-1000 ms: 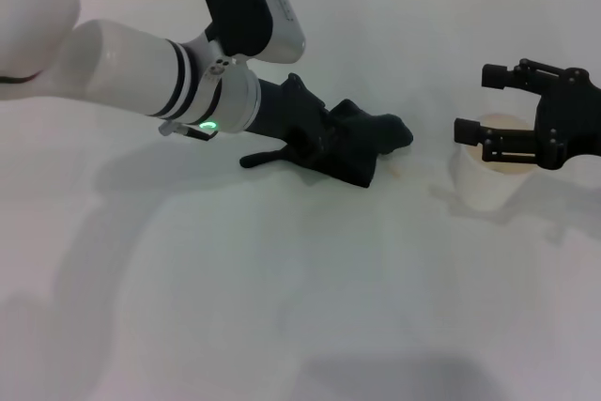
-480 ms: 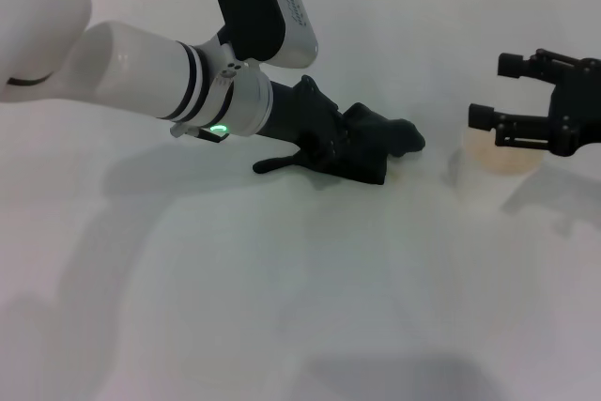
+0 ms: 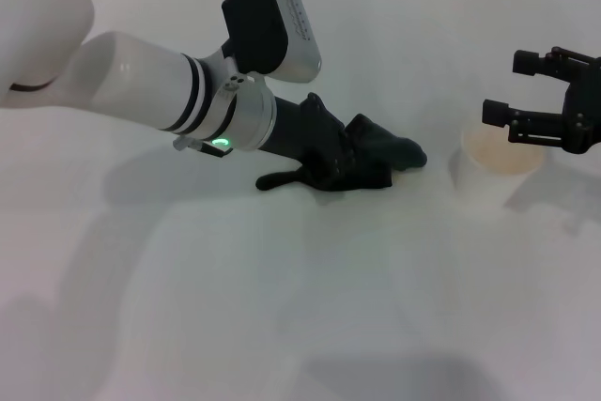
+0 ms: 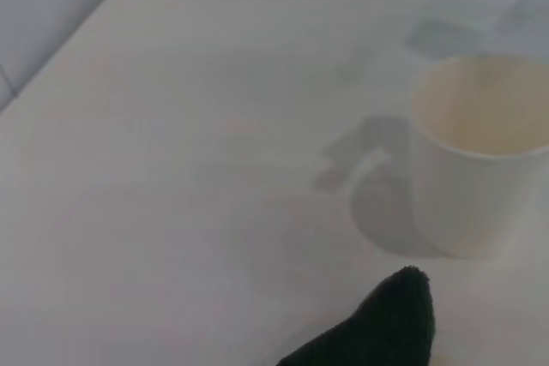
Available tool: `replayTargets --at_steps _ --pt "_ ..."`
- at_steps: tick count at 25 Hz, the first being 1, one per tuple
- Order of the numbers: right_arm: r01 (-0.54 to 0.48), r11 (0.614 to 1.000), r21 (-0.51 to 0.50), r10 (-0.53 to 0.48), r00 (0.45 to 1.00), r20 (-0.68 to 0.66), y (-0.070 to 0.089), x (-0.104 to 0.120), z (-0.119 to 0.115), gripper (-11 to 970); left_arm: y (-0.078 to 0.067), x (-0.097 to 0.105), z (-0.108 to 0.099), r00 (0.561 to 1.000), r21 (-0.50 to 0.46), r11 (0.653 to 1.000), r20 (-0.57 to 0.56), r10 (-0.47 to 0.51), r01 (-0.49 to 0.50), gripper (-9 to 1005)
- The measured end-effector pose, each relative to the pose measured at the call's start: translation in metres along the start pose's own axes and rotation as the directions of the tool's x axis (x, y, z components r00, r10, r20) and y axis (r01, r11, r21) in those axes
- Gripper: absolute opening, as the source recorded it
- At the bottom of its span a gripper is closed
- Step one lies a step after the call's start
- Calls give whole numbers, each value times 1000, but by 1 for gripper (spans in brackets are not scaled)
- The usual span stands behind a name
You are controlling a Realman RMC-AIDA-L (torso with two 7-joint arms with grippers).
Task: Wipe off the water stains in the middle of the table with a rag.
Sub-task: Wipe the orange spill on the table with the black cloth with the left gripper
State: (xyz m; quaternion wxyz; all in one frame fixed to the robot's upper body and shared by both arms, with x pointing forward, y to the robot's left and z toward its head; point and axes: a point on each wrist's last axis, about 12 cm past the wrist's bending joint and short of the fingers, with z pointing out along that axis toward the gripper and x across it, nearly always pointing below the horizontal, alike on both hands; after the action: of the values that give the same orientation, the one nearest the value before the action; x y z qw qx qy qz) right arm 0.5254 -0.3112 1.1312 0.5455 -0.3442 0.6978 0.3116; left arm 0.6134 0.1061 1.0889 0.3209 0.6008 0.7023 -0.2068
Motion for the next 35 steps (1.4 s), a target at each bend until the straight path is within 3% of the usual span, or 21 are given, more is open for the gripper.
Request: replayTargets --at_steps 20,25,35 --pt "7 1000 -7 -7 1000 4 0 -2 2 857 -29 7 -2 999 212 977 35 1 -9 97" --pt "12 1000 -8 -12 1000 5 0 -3 2 857 -26 13 -5 999 183 983 36 -20 13 98" --pt "13 1000 -8 -13 1000 6 0 -4 3 858 1 21 -13 999 2 999 26 -35 35 101"
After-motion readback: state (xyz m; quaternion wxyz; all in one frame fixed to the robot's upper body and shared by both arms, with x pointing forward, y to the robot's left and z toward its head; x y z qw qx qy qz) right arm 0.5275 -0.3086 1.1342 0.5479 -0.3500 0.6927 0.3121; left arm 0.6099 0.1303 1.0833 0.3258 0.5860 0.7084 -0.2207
